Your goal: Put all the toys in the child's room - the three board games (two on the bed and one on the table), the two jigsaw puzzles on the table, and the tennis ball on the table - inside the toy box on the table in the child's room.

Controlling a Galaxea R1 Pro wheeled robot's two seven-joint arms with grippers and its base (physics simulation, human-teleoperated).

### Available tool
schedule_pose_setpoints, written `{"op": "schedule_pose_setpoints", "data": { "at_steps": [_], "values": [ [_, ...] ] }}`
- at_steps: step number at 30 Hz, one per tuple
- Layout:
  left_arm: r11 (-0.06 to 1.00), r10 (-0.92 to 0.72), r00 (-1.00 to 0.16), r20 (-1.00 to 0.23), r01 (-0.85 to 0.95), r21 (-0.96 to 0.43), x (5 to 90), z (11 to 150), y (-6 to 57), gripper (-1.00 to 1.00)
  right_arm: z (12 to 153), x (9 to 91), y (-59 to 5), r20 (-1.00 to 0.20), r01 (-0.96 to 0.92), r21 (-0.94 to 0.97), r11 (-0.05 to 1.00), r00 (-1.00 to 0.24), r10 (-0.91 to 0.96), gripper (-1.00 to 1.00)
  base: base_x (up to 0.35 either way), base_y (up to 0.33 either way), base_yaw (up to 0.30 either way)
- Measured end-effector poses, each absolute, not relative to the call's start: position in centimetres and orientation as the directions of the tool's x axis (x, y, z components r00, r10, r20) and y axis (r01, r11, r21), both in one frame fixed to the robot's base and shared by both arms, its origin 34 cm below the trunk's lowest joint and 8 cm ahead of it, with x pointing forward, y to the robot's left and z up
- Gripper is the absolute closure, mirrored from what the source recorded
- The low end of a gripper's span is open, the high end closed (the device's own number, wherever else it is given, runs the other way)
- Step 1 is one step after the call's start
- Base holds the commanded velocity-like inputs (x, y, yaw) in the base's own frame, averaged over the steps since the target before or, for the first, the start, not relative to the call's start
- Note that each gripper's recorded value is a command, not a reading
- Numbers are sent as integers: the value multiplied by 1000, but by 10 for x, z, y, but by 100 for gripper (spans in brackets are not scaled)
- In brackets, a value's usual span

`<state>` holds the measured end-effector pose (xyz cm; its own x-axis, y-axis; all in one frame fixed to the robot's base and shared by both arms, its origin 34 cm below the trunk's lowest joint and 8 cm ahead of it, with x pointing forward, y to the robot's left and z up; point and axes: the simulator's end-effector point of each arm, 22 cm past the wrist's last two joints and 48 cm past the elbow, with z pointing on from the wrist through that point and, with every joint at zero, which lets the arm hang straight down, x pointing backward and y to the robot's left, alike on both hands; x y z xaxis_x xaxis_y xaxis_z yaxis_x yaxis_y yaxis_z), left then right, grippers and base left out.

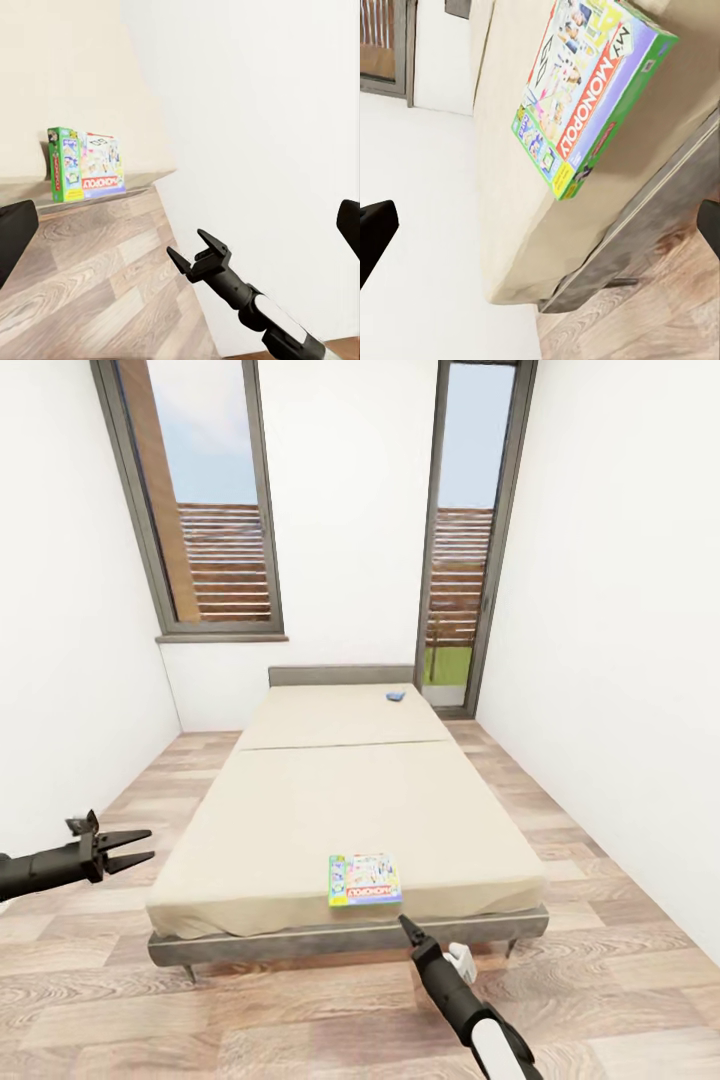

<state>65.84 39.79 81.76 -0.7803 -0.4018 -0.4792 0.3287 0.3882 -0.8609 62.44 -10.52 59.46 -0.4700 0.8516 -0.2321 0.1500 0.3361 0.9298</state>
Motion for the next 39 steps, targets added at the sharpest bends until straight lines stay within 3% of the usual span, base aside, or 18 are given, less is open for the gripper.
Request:
{"op": "schedule_pose_setpoints", "data": {
  "at_steps": [5, 12, 19, 31, 39],
  "values": [
    [329, -330, -815, -476, 374, -867, 662, 819, 344, -100, 599, 624, -99, -142, 132, 965, 226, -461, 876, -100, 0, 0, 0],
    [271, -260, -837, -482, 416, -868, 655, 825, 294, -100, 601, 622, -86, -113, 112, 975, 191, -490, 864, -100, 0, 0, 0],
    [261, -248, -847, -470, 408, -875, 648, 823, 287, -100, 606, 623, -85, -105, 105, 979, 178, -488, 866, -100, 0, 0, 0],
    [261, -244, -849, -468, 407, -875, 643, 808, 286, -100, 601, 629, -108, 60, 133, 991, -9, -387, 920, -100, 0, 0, 0],
    [260, -245, -850, -467, 407, -876, 639, 791, 286, -100, 585, 628, -118, 85, 135, 990, -38, -363, 928, -100, 0, 0, 0]
  ]
}}
